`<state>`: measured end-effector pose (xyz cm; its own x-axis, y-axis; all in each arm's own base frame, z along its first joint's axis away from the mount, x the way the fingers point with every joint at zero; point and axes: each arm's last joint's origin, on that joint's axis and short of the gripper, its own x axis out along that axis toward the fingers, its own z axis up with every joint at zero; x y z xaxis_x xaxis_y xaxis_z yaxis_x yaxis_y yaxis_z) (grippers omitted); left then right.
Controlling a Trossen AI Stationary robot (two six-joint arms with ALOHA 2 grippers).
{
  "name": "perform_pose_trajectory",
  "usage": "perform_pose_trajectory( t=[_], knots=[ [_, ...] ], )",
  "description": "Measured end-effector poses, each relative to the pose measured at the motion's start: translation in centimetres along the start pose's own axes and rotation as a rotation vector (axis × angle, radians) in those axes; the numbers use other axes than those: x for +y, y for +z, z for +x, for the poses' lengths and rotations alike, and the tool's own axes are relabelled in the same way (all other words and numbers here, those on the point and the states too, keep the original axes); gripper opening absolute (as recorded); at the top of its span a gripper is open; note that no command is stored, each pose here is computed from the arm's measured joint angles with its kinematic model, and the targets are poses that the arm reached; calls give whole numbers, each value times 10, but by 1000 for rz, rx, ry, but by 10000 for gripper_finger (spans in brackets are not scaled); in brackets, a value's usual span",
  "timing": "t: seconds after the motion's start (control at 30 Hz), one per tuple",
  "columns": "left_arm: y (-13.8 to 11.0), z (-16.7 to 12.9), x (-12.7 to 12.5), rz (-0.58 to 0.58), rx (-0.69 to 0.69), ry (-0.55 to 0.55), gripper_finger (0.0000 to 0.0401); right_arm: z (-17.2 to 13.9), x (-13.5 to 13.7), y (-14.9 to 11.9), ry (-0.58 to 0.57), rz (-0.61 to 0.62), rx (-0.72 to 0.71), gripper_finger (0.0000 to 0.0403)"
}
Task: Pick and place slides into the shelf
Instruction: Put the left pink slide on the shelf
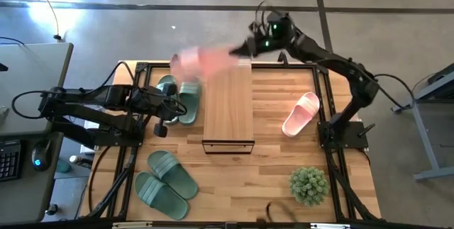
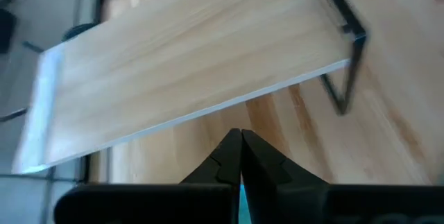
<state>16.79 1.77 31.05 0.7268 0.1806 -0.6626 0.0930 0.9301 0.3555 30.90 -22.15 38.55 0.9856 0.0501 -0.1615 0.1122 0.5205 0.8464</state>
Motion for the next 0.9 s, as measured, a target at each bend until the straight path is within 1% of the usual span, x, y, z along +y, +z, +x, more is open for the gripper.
perform_pose_trajectory(
  t=[0.07, 0.13, 0.17, 0.23, 0.27, 0.33, 0.4, 0.47, 0.5, 0.6, 0.67, 0.73, 0.83, 0.9],
  knots=[
    [0, 0, 0, 1, -2, -7, 1, -13, -13, 16, -33, 26, -72, 25],
    [0, 0, 0, 0, -1, -8, 1, -25, -27, 22, -105, 52, -83, 25],
    [0, 0, 0, -1, -1, -11, 1, -27, -31, 19, -150, 61, -58, 25],
    [0, 0, -1, -1, -5, -20, 1, -30, -35, 5, -232, 75, 44, 24],
    [0, 0, -1, -1, -6, -21, 1, -31, -33, -4, -256, 70, 101, 24],
    [0, 0, -1, 0, -7, -25, 1, -32, -23, -18, -269, 12, 177, 24],
    [0, 0, -1, 0, -7, -24, 1, -32, -9, -29, -256, -43, 178, 23],
    [0, 0, -1, -1, -7, -23, 1, -35, 0, -37, -207, -78, 126, 23],
    [0, 0, -1, -1, -8, -24, 1, -39, 1, -41, -184, -70, 93, 23],
    [0, 0, -1, -1, -8, -24, 1, -54, -9, -62, -141, 9, 29, 23],
    [0, 0, -1, -1, -9, -24, 1, -62, -24, -83, -133, 105, -3, 23],
    [0, 0, -1, -1, -8, -24, 1, -66, -36, -101, -71, 179, -42, 23],
    [0, 0, -1, 0, -9, -23, 1, -71, -35, -121, 38, 220, -142, 23],
    [0, 0, -1, 3, -9, -23, 1, -72, -39, -136, 47, 273, -144, 23]
  ],
)
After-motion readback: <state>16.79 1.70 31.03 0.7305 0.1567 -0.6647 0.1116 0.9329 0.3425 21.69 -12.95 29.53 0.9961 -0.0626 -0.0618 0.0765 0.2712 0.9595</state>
